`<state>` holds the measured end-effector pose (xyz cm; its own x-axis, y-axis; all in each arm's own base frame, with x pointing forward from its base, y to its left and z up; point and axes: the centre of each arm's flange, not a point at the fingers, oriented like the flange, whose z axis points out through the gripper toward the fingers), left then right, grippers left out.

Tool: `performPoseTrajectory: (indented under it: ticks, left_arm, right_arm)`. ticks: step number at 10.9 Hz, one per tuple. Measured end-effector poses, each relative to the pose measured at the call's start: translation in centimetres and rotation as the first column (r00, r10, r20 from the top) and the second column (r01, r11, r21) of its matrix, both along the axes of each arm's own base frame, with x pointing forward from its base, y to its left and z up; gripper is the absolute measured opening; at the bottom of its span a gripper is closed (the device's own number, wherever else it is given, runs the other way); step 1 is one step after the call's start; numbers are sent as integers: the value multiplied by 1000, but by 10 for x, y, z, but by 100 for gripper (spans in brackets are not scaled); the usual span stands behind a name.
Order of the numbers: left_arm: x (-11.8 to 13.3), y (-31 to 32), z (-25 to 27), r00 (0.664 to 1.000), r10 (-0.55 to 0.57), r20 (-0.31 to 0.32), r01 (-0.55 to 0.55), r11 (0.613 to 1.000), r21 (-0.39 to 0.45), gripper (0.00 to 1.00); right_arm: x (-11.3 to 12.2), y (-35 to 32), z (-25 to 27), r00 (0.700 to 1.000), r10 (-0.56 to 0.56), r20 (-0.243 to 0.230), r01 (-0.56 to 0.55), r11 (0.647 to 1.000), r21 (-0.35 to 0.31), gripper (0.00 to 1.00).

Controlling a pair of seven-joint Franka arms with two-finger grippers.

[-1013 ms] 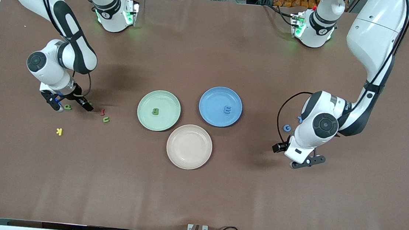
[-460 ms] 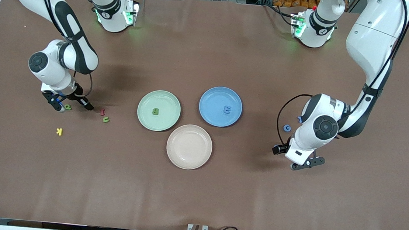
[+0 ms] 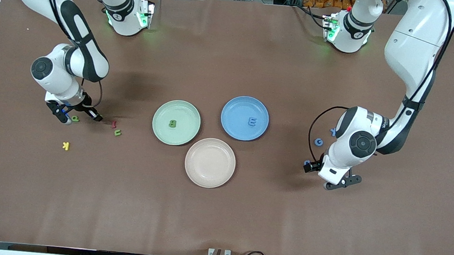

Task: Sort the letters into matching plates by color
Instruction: 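Close both grippers on the green N and the blue 6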

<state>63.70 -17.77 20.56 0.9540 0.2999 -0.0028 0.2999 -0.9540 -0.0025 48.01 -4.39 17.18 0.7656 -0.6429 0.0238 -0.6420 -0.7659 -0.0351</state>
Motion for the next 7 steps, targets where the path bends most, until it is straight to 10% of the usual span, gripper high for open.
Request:
performPoseTrajectory:
  ticks: [7]
  left_arm:
    - [-3,-5,-11,1000,-7,-8,7,1000,-4,100]
  right_arm:
    - [1,2,2,1000,28,0,-28,1000,1,33]
